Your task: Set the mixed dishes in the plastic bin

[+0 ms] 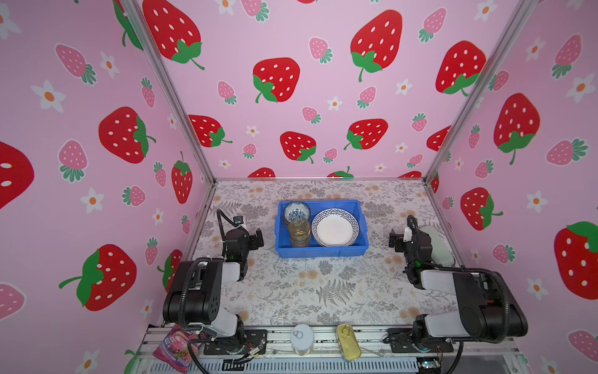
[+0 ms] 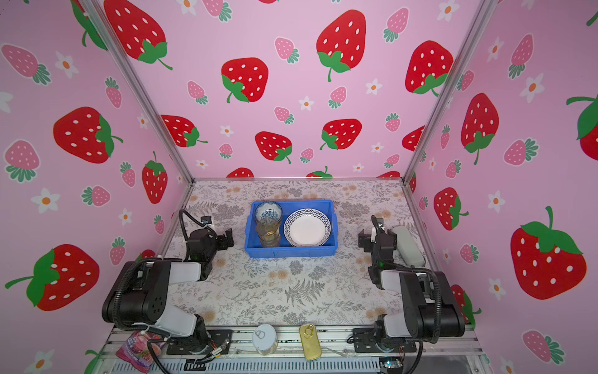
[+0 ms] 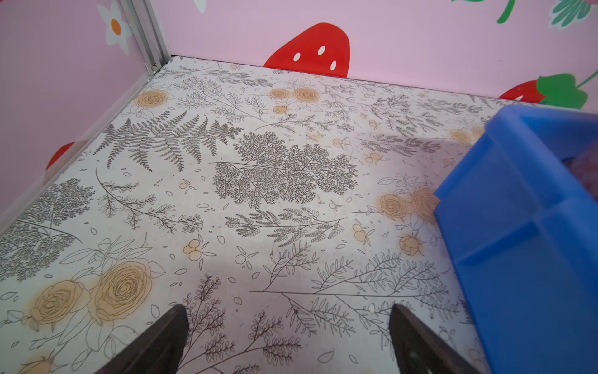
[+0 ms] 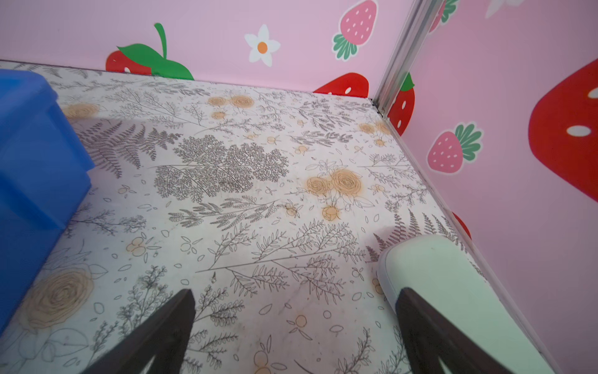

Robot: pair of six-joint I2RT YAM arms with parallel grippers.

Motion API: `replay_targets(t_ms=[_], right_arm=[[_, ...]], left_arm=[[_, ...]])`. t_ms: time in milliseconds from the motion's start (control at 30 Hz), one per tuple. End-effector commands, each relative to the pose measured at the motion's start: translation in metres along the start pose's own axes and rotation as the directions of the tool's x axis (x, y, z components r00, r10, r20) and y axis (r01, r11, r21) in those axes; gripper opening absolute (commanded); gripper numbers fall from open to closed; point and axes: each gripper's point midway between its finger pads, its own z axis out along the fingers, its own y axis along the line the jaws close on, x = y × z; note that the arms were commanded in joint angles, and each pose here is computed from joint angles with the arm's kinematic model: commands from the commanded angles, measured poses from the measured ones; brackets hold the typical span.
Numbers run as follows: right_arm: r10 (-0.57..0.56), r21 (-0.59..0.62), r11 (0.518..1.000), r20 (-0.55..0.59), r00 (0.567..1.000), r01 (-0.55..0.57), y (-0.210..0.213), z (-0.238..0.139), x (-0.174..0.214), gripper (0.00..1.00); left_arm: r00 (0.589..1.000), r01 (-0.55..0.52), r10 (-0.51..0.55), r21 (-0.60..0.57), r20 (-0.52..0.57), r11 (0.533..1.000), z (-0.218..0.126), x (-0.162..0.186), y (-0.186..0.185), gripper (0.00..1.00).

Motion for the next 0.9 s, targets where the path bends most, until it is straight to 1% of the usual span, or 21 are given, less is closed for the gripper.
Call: replay_targets(t_ms=[0, 133, 167, 233, 267, 400, 867], right_arm=[[-0.002, -0.026, 1.000, 0.159, 0.987, 0.006, 0.004, -0.004, -0.030, 0.99], [-0.006, -0.037, 0.999, 0.178, 0.984, 0.013, 0.007, -0.004, -0.016, 0.99], [-0.005, -0.036, 0.999, 0.205, 0.979, 0.012, 0.007, -0.005, -0.019, 0.99], [-0.020, -0.060, 0.998, 0.152, 0.988, 0.029, 0.012, 0.002, -0.015, 0.99], [-0.011, -0.061, 0.998, 0.169, 0.985, 0.022, 0.011, 0.001, -0.017, 0.99], [0.005, -0.068, 0.998, 0.147, 0.989, 0.005, 0.008, 0.006, -0.014, 0.99], [0.006, -0.066, 0.998, 0.147, 0.989, 0.004, 0.007, 0.005, -0.015, 0.99]], left_arm=[[1.000, -0.018, 0.018, 0.015, 0.018, 1.000, 0.005, -0.012, -0.003, 0.99], [1.000, -0.021, 0.021, 0.014, 0.018, 1.000, 0.005, -0.012, -0.003, 0.99], [1.000, -0.023, 0.023, 0.014, 0.016, 1.000, 0.005, -0.012, -0.003, 0.99], [0.999, -0.031, 0.031, 0.011, 0.012, 0.999, 0.006, -0.012, -0.005, 0.99], [0.999, -0.033, 0.033, 0.008, 0.012, 0.999, 0.006, -0.012, -0.005, 0.99], [0.999, -0.044, 0.044, 0.005, 0.011, 0.999, 0.006, -0.012, -0.007, 0.99], [0.999, -0.046, 0.045, 0.005, 0.011, 0.999, 0.006, -0.011, -0.007, 0.99]])
